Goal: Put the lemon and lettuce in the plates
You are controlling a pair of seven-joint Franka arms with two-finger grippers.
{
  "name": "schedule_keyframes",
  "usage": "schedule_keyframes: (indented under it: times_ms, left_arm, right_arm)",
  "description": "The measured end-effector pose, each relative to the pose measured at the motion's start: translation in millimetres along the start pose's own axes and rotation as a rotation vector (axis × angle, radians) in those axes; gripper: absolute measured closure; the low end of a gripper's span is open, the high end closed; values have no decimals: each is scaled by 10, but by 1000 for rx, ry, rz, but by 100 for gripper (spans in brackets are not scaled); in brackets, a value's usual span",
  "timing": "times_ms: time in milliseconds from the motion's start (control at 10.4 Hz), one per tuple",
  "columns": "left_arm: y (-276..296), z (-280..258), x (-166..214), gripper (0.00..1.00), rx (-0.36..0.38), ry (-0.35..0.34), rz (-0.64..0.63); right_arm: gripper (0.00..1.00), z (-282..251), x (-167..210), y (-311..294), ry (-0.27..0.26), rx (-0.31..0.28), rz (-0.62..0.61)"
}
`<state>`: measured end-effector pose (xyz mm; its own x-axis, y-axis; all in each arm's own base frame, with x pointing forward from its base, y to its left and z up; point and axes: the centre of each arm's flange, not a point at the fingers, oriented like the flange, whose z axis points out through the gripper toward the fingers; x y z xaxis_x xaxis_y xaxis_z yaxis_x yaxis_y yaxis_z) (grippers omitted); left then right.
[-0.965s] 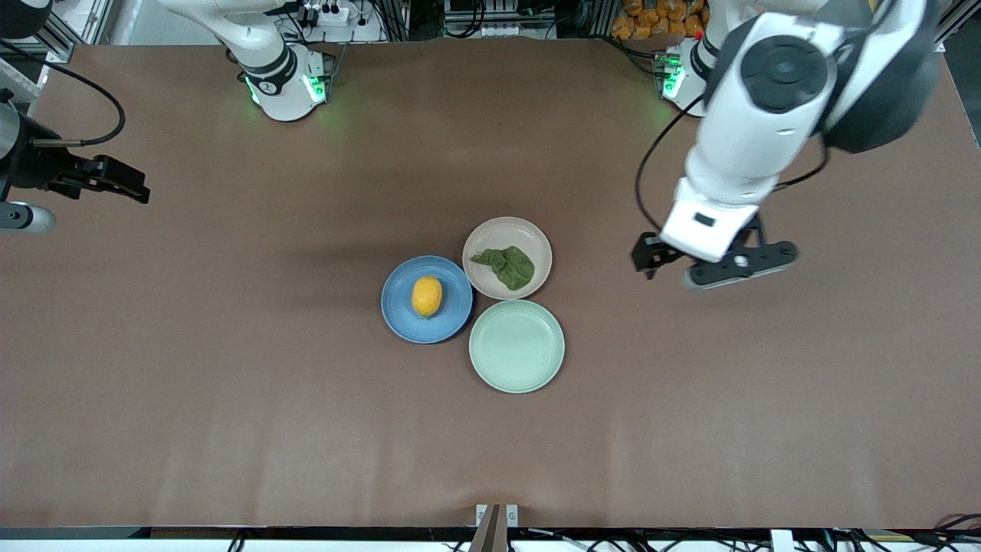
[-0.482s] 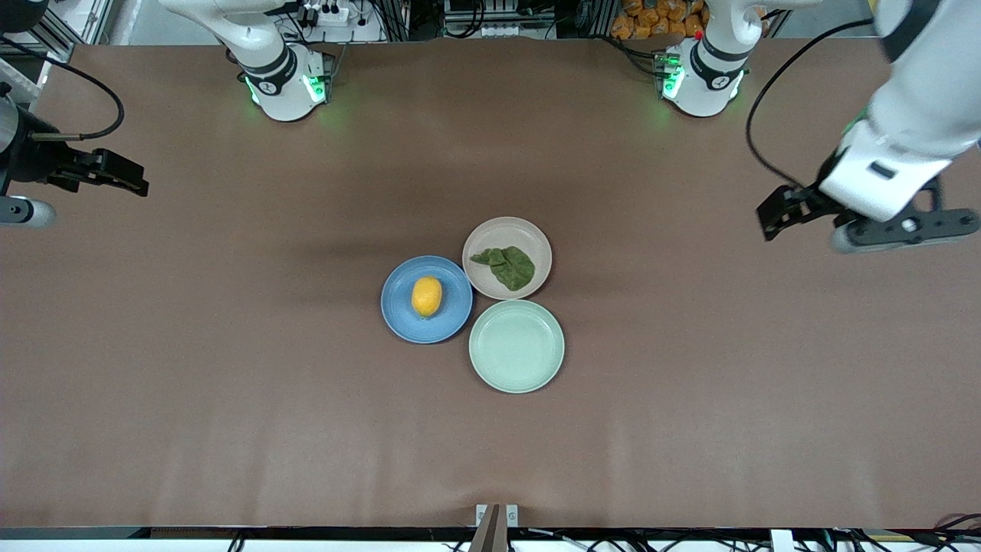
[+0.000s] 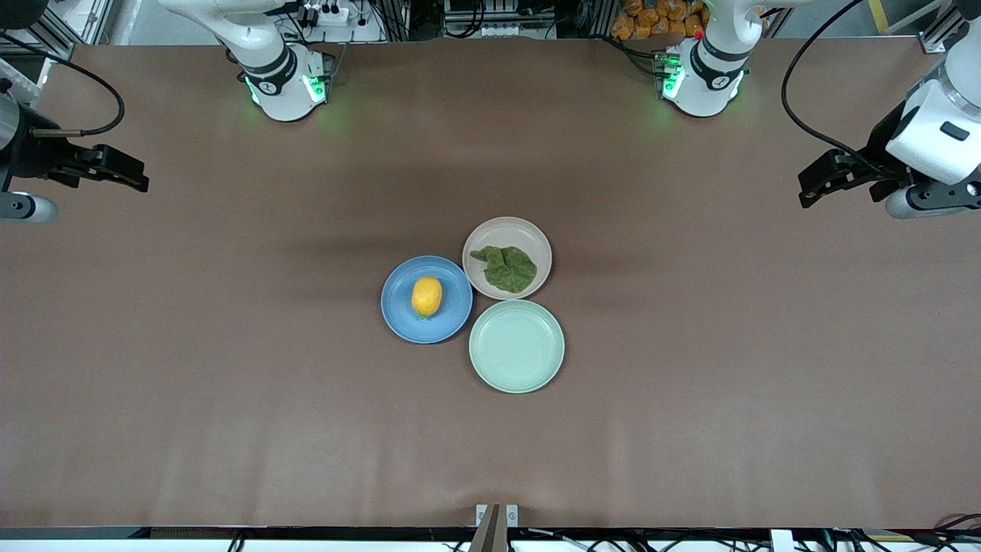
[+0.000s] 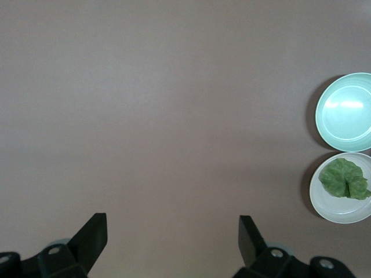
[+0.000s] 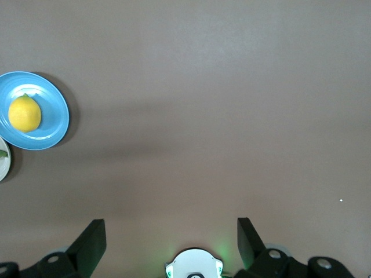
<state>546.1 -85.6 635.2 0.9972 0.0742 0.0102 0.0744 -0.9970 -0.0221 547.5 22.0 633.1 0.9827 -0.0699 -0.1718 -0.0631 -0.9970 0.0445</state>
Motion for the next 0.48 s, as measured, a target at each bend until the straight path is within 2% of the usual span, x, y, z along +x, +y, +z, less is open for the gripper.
schedule_keyframes:
  times_ms: [482]
  left_arm:
    - [-65,-127,-180,0,2,19,-7]
  right_arm:
    - [0,-22,31,-23,36,1,-5]
